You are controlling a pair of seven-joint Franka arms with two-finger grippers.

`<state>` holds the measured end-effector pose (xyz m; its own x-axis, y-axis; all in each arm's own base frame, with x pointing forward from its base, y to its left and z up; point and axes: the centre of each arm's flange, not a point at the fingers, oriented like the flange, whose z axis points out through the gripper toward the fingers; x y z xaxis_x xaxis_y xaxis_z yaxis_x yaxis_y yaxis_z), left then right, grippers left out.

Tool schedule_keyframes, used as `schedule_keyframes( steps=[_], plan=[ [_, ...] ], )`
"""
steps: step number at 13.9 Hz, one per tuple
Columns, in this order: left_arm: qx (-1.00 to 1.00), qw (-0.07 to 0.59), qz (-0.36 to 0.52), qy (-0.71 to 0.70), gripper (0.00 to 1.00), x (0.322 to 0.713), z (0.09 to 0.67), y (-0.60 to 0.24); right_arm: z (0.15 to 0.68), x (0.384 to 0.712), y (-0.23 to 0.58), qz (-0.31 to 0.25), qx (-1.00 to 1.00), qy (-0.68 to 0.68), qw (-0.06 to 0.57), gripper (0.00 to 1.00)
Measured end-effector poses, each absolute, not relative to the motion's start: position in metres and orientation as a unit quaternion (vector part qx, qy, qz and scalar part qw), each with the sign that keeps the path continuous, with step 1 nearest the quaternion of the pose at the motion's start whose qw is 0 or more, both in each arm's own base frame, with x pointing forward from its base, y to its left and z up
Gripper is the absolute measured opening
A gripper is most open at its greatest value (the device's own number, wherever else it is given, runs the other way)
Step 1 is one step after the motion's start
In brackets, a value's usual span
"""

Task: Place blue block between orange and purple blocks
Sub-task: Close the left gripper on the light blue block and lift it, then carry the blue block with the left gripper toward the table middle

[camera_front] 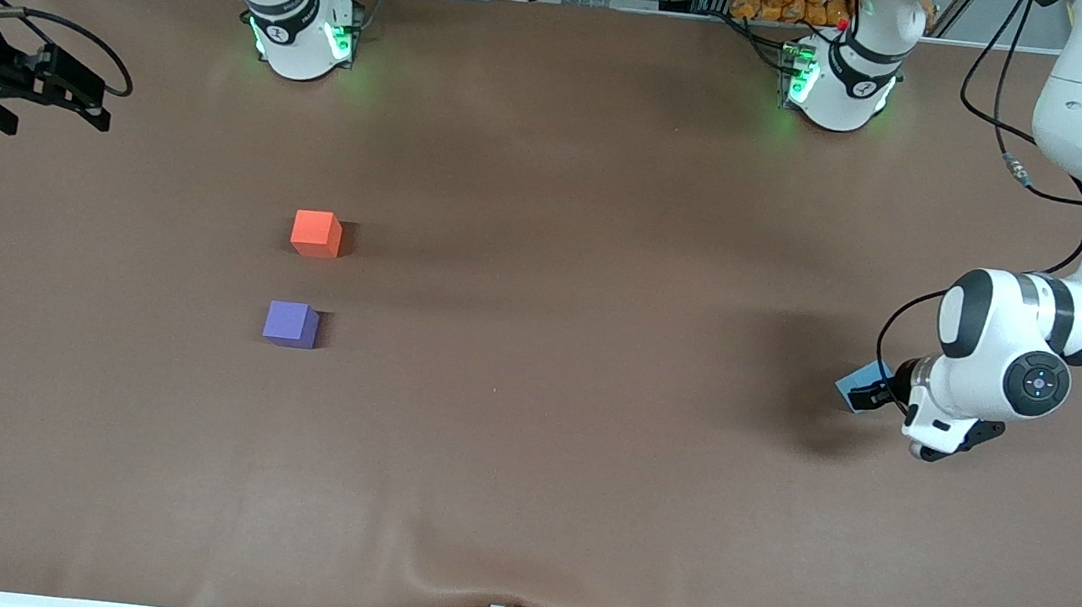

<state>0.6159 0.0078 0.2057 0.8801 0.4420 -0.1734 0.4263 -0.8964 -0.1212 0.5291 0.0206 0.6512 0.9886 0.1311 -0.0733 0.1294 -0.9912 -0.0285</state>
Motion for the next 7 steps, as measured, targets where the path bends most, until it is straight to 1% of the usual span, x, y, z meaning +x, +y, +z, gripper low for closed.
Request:
schedule_keyframes(
  steps=[3,5,6,7],
  plan=[
    [-0.968,0.041,0.104,-0.224,1.00,0.6122,0.2016,0.0075,0.6508,0.5290,0.0161,0.039,-0.997,-0.062,0.012,1.00],
    [-0.968,0.041,0.104,-0.224,0.82,0.6120,0.2014,0.0073,0.6507,0.5287,0.0181,0.040,-0.997,-0.064,0.013,1.00],
    [-0.968,0.041,0.103,-0.224,0.69,0.6122,0.2016,0.0073,0.6507,0.5287,0.0180,0.040,-0.997,-0.064,0.013,1.00],
    [-0.968,0.040,0.101,-0.224,0.62,0.6130,0.2035,0.0071,0.6506,0.5287,0.0177,0.040,-0.997,-0.063,0.013,1.00]
  ],
)
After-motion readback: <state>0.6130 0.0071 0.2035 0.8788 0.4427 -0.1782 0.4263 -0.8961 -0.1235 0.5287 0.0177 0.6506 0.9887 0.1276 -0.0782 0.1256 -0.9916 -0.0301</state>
